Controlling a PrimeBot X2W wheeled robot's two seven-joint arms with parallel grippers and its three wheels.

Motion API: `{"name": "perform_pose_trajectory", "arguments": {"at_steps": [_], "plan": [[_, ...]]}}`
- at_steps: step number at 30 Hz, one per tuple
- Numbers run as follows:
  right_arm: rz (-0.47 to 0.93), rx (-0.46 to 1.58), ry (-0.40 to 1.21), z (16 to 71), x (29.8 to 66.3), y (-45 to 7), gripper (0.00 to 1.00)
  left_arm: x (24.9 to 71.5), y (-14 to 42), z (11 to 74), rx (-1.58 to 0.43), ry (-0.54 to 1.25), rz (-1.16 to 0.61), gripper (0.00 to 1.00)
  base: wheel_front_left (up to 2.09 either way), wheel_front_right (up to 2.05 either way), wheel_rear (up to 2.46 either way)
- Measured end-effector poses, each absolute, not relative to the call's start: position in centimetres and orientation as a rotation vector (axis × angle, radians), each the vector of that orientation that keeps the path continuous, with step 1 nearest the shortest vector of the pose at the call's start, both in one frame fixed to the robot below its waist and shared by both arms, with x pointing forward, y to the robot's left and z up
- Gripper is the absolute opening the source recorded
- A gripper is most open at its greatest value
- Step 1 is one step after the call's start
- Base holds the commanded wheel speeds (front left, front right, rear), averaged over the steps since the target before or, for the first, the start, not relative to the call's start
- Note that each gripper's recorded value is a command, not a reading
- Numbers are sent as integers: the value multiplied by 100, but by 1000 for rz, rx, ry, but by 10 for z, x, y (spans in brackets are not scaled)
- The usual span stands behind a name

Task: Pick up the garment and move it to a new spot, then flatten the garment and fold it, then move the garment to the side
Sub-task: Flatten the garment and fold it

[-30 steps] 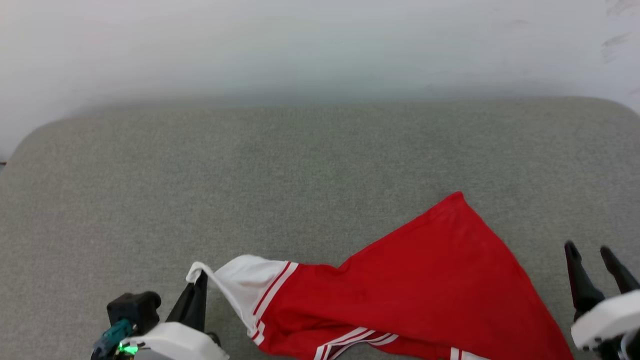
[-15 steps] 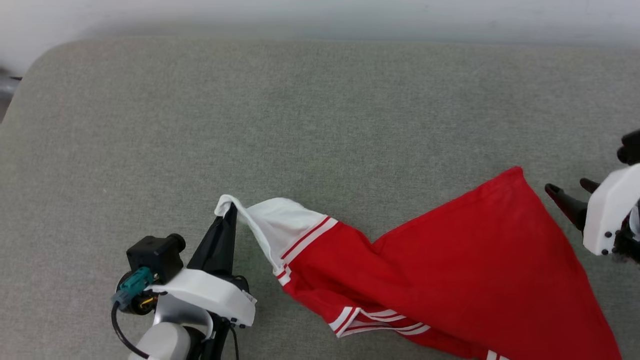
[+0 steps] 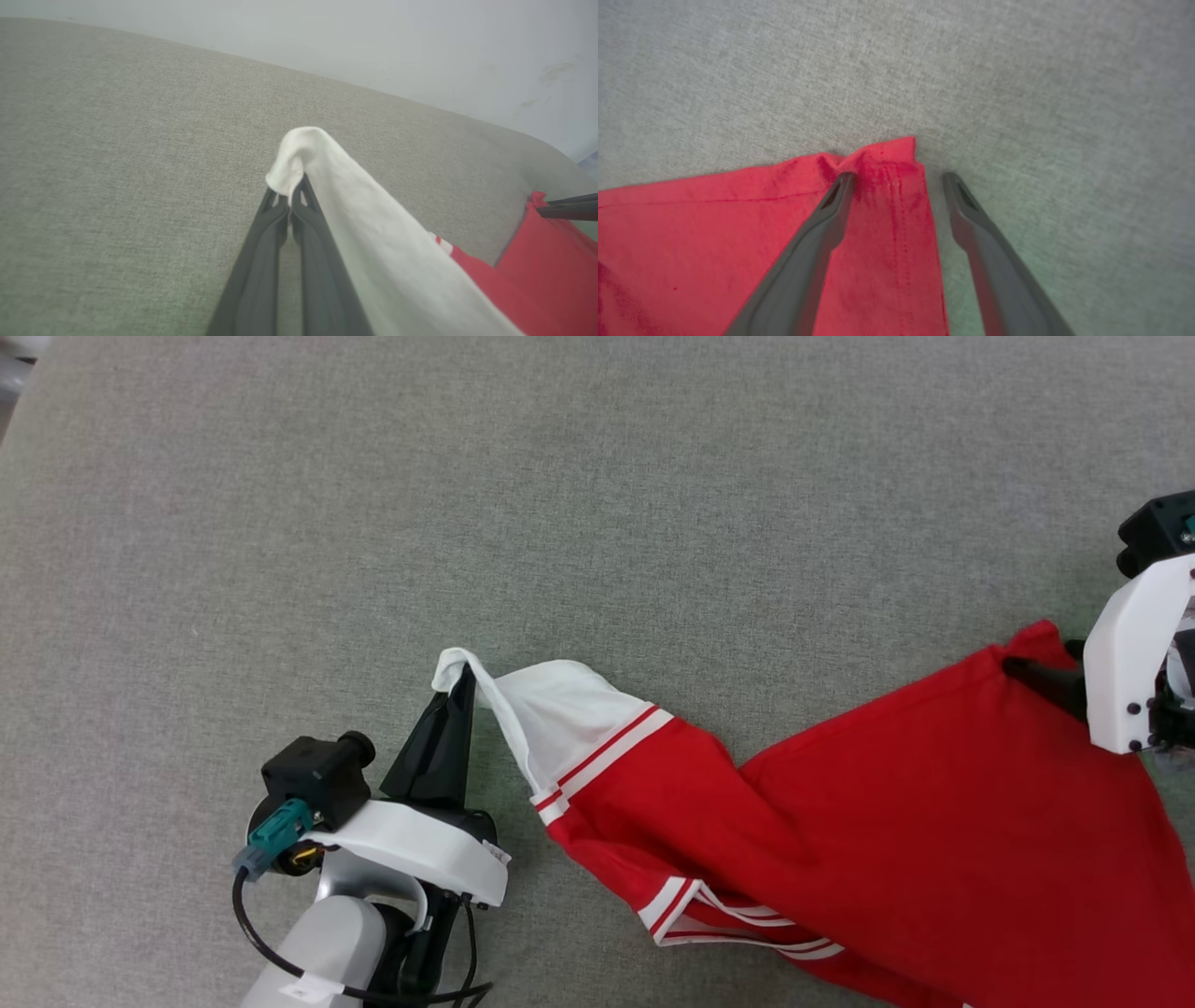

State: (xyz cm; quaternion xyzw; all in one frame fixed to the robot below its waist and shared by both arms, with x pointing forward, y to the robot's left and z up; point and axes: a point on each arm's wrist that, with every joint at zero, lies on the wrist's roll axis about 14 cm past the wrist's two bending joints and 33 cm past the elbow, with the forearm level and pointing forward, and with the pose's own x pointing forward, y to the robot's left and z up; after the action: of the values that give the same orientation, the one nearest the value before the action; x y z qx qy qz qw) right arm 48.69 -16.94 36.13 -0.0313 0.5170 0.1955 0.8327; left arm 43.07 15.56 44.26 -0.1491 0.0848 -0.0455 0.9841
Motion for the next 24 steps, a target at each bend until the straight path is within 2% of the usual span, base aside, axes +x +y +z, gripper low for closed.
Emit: {"name": "perform_pose_trajectory", "arguments": {"at_steps": [2, 3, 4, 5, 9, 13, 19, 24], "plan": [[417, -59, 1148, 354, 484, -171, 100, 430, 157, 438, -299, 181, -83, 0, 0, 0, 0], [418, -52, 1169, 353, 482, -172, 96, 430, 158, 436, -299, 184, -80, 0, 0, 0, 0], [422, -44, 1190, 352, 481, -171, 31, 430, 159, 435, -301, 186, -77, 0, 0, 0, 0], [423, -39, 1199, 351, 480, -171, 0, 430, 159, 434, -304, 187, -76, 0, 0, 0, 0], [437, -30, 1215, 351, 474, -169, 0, 430, 158, 436, -308, 181, -77, 0, 0, 0, 0], [431, -14, 1160, 361, 477, -170, 0, 430, 159, 442, -307, 164, -82, 0, 0, 0, 0], [330, 25, 873, 414, 514, -191, 0, 443, 160, 474, -297, 96, -120, 0, 0, 0, 0], [246, 35, 677, 460, 535, -208, 0, 472, 159, 518, -281, -11, -163, 0, 0, 0, 0]]}}
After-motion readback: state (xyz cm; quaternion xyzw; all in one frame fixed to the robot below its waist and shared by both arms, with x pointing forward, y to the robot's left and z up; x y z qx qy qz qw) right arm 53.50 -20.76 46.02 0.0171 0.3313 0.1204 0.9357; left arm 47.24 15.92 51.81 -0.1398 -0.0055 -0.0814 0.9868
